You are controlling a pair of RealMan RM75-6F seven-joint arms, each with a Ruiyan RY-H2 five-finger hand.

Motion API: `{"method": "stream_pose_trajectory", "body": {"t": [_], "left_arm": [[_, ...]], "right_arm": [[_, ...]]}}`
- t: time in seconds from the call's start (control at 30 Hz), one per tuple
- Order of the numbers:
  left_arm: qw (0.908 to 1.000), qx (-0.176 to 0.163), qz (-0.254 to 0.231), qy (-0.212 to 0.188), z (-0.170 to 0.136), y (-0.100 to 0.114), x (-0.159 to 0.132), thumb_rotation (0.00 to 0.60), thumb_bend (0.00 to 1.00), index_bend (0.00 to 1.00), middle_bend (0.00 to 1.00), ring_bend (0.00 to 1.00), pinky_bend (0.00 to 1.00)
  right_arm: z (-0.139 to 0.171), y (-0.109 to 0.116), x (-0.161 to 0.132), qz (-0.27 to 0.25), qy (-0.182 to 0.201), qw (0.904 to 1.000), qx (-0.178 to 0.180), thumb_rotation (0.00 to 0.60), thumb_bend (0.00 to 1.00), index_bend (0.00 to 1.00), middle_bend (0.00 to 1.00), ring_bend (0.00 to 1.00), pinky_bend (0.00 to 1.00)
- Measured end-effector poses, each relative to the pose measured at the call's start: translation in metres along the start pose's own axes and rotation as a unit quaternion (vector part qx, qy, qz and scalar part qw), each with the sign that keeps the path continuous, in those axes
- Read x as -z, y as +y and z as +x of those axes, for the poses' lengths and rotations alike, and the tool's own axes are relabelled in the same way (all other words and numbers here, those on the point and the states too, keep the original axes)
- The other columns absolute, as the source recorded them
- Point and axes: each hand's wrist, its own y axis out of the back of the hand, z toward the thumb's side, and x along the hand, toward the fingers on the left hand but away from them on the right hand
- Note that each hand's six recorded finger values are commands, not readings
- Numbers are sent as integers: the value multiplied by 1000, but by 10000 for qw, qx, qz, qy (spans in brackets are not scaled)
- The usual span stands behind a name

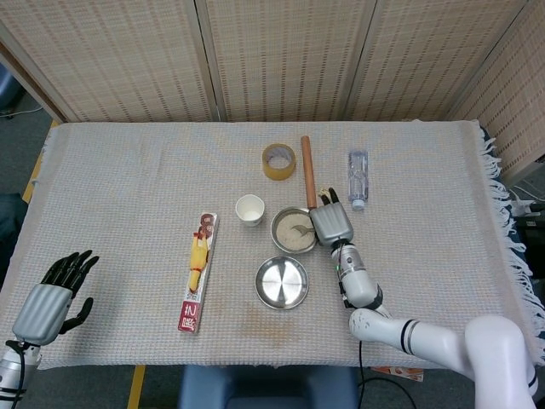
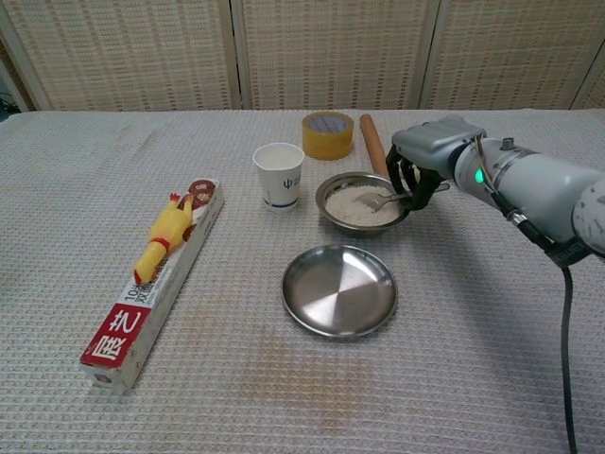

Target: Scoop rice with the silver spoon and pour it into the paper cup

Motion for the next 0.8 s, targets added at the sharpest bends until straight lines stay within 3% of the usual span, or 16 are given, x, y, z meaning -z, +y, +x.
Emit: {"method": "stream_pose_trajectory", "body": {"t": [0.53,0.8], "left_arm": [[10000,-1,11,17,0,0,0,600,472,0,0,0,113],[10000,-5,1,21,0,0,0,600,473,0,0,0,113]], "right_arm": [[-2,-5,26,-1022,-140,9945,-202,600,344,956,597,130,10],[-2,-7,32,-1163,-144,9928,-231,600,344,956,597,130,10]]}}
